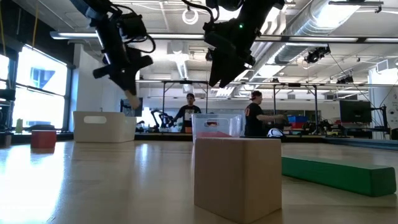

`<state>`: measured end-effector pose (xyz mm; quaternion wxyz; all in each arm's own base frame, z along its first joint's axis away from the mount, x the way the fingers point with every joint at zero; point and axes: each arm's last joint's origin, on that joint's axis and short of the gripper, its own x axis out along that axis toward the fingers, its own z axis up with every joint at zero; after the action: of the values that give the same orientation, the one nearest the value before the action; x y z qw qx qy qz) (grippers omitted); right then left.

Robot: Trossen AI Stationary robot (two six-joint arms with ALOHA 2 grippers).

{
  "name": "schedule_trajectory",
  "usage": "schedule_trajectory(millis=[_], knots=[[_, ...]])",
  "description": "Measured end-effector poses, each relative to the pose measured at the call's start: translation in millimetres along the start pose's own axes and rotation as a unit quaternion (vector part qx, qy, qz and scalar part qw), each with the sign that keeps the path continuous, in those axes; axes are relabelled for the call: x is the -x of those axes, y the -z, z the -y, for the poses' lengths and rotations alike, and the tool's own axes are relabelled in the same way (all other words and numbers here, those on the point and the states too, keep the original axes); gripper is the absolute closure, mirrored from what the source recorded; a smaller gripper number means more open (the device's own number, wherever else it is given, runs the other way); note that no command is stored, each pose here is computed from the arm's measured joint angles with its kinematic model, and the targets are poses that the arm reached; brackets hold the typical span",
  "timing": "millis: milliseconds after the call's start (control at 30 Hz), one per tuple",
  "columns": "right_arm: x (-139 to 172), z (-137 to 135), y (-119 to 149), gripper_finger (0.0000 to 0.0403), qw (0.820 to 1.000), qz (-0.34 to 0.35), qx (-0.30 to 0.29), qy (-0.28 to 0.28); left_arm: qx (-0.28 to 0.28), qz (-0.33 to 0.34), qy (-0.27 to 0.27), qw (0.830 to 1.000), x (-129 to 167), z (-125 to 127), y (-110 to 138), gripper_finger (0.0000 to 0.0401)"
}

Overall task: Sort & place blocks by color
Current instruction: Put the brown block into the top white bin

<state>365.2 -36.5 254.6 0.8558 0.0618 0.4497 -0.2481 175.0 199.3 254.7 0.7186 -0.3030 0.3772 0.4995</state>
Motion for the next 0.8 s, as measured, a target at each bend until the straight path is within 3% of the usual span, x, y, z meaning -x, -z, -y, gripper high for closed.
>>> schedule_trajectory(millis=[167, 467, 667, 800], knots=[[0.1, -0.8, -1.1, 0.0155, 1.0, 0.005, -0.015, -0.005, -0.02, -0.027, -0.068, 0.997, -2.5, -15.7, 3.3, 0.0357], [0.2, -3.3, -1.2, 0.0155, 0.995, -0.006, -0.093, -0.042, -0.031, -0.085, -0.092, 0.992, -18.3, -24.6, 7.0, 0.0357], [2.2, -11.5, 3.3, 0.0155, 0.97, -0.069, -0.192, -0.132, -0.041, -0.087, -0.089, 0.991, -19.1, -24.7, 6.9, 0.0348], [7.1, -23.5, 9.1, 0.0155, 0.955, -0.101, -0.231, -0.156, -0.07, -0.091, -0.085, 0.99, -19.1, -24.6, 7.0, 0.0322]])
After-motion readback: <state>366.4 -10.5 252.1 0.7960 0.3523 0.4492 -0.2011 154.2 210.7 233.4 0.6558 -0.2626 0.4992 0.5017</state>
